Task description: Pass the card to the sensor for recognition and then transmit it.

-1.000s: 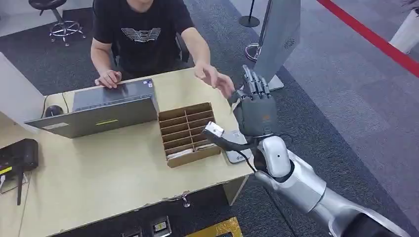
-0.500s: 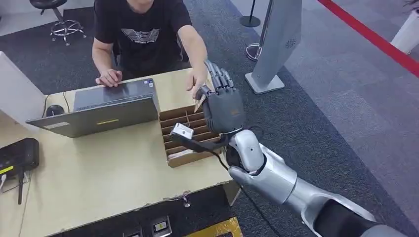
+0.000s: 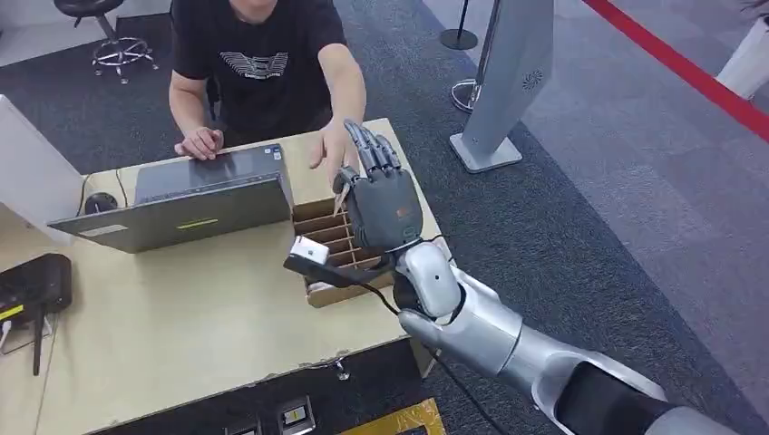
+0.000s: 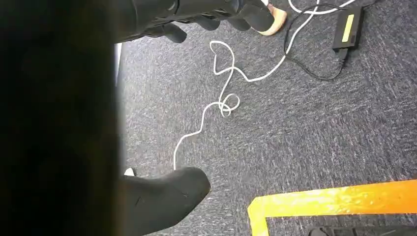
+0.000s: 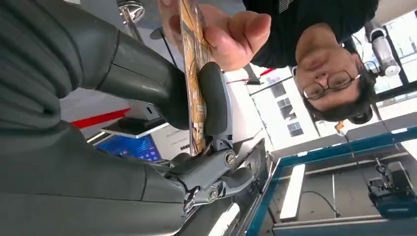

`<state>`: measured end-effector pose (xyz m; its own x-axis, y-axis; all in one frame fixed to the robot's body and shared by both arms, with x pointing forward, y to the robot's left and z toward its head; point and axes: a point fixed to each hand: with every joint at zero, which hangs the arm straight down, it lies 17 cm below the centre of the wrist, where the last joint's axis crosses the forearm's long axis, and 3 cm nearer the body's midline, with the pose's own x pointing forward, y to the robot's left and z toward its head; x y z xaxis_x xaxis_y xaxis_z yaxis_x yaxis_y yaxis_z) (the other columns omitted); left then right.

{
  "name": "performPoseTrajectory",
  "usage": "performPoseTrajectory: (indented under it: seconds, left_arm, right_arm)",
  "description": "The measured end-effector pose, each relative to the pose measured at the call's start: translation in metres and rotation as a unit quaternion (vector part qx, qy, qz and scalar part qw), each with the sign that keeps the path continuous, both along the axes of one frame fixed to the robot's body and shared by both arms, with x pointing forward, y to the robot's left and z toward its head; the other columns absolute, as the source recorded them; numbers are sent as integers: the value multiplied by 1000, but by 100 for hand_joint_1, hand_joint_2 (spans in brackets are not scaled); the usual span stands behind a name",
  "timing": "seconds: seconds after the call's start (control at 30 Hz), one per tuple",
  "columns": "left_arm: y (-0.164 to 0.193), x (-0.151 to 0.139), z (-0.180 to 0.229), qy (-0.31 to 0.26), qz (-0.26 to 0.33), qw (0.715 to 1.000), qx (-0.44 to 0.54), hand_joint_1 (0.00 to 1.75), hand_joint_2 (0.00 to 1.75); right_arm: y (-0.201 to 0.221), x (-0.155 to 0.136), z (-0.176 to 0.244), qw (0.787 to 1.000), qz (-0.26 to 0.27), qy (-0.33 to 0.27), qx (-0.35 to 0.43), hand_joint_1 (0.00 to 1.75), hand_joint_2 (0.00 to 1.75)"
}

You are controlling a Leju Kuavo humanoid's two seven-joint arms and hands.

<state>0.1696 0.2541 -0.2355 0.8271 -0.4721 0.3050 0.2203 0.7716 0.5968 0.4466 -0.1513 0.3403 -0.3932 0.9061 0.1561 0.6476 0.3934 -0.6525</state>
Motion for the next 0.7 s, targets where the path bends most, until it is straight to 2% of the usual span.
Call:
performPoseTrajectory:
  seconds: [0.27, 0.3, 0.57, 0.6, 0.7]
  left_arm:
    - [0, 0, 0, 0, 0, 1000, 0, 0, 175]
    - [0, 0, 0, 0, 1, 1000, 0, 0, 175]
    - [0, 0, 0, 0, 3, 1000, -1, 0, 175]
    - [0, 0, 0, 0, 3, 1000, -1, 0, 175]
    - [0, -1, 0, 1, 3, 1000, -1, 0, 175]
  right_arm:
    - [4, 4, -10, 1000, -1, 12, -11, 175, 175]
    - [4, 5, -12, 1000, -1, 14, -13, 0, 175]
    - [11, 5, -19, 1000, 4, 23, -21, 0, 175]
    - [12, 6, -21, 999, 4, 25, -22, 0, 0]
    - [14, 6, -24, 999, 5, 29, -27, 0, 0]
